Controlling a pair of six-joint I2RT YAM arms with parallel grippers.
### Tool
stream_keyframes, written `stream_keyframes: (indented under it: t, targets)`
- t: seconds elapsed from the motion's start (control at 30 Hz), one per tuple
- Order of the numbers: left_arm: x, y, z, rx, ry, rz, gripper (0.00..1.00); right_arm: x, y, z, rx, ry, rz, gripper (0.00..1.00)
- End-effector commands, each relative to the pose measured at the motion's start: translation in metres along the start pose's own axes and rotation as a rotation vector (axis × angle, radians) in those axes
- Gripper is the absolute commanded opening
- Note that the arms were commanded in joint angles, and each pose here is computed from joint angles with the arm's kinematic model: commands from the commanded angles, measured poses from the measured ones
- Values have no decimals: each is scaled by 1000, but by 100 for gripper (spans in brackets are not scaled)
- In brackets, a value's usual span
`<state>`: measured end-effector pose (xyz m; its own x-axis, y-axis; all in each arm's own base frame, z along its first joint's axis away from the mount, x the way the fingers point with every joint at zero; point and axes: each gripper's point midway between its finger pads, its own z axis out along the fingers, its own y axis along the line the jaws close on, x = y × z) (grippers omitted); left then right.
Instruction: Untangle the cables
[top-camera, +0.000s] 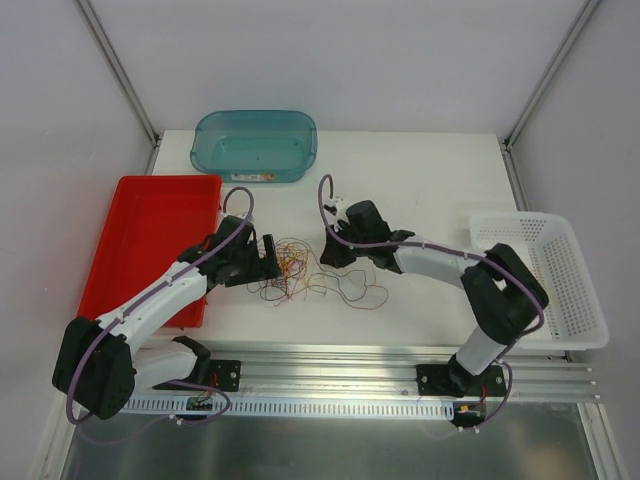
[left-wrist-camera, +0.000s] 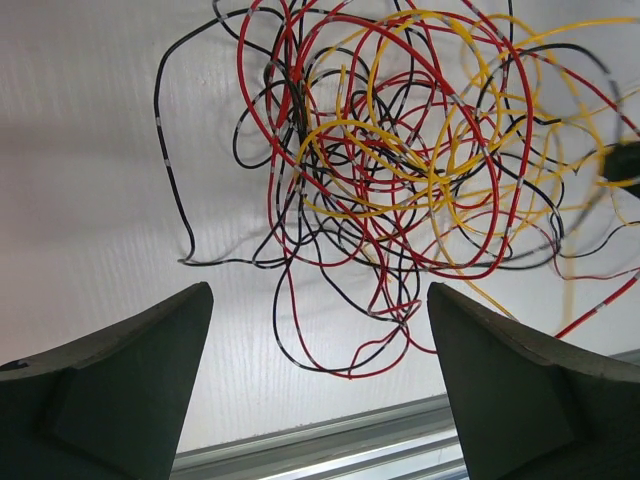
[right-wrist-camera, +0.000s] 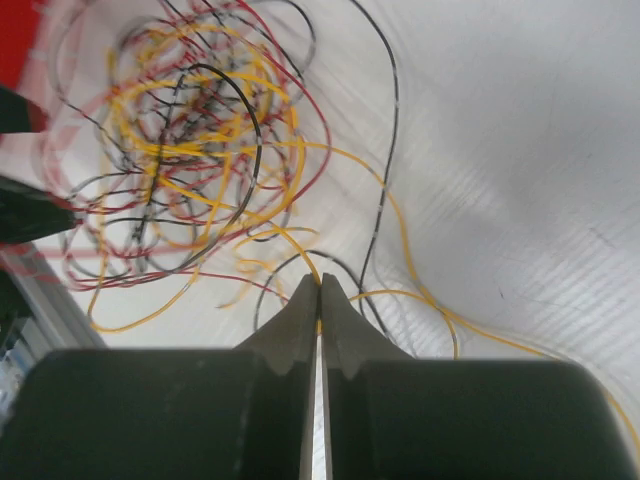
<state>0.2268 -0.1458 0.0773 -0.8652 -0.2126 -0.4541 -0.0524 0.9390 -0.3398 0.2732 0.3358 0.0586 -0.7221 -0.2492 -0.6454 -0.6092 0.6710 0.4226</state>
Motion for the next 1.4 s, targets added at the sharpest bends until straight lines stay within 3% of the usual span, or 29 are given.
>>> stream_keyframes:
  t: [0.0,0.27,0.47,0.8,1.03,1.2,1.37]
  targets:
    - [-13,-4,-5,-8,-46,-11,89,-38,23,-50,-3,-99,-124,1]
    - [-19,-12,-6,10,-44,-24,89,-54,35,-114,57,-112,-196,1]
    - [-33,-21,-5,13,-60,-40,89,-51,40,-129,55,-114,-192,1]
    - [-39,-16,32,-79,-13,-58,83,-56,48,-146,65,-131,-219,1]
    - [-18,7,70,-196,74,-61,65,-63,41,-178,164,-165,-239,1]
    - [-6,29,78,-282,91,-48,41,-83,28,-235,316,-270,-279,1]
    - [-7,36,73,-301,71,-31,33,-99,18,-304,460,-386,-280,1]
